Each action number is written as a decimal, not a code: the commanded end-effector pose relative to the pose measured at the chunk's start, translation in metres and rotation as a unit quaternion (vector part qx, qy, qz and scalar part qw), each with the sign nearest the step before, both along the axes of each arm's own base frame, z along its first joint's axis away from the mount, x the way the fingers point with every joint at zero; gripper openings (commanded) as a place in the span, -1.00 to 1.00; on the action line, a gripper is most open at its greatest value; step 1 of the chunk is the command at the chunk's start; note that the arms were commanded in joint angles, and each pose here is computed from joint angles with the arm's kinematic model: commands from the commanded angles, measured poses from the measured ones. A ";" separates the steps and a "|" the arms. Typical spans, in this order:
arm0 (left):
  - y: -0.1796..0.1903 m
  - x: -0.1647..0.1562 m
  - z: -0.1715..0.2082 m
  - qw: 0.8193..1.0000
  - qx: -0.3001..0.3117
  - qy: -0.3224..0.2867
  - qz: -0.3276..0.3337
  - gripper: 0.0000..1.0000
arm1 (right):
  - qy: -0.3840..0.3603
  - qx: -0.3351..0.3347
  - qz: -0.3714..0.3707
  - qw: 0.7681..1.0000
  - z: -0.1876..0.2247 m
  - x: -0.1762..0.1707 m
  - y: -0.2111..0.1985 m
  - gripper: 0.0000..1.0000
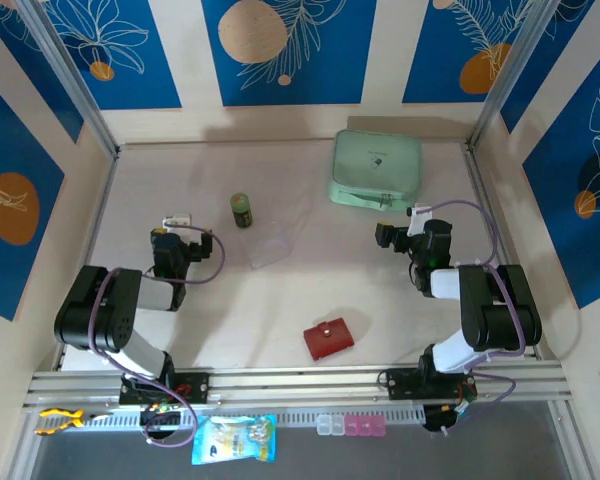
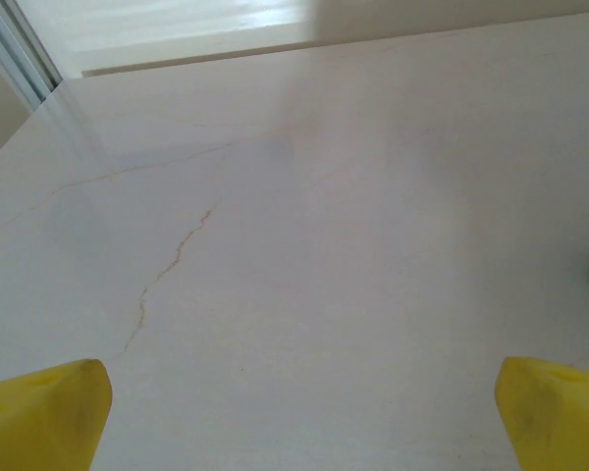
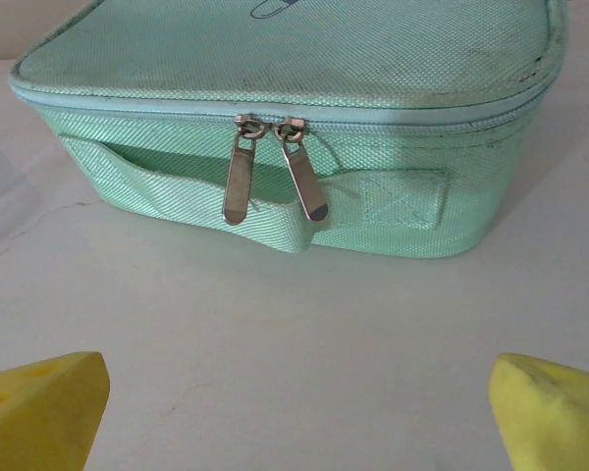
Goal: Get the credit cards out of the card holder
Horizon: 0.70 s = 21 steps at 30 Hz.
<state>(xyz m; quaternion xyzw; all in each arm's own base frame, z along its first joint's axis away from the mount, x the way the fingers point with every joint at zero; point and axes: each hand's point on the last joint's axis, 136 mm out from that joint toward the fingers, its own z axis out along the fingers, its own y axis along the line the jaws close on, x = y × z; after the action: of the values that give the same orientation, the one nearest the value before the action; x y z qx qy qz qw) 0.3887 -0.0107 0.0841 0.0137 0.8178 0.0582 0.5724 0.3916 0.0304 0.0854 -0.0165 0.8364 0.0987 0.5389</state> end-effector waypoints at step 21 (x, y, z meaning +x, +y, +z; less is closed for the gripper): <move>0.000 0.006 0.009 1.000 -0.003 -0.014 -0.005 0.99 | -0.015 0.003 0.018 1.000 0.008 0.003 0.005 0.98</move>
<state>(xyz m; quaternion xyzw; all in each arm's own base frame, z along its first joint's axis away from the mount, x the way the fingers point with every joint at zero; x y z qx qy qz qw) 0.3887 -0.0111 0.0841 0.0145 0.8178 0.0572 0.5724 0.3909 0.0344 0.0858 -0.0231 0.8356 0.1087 0.5381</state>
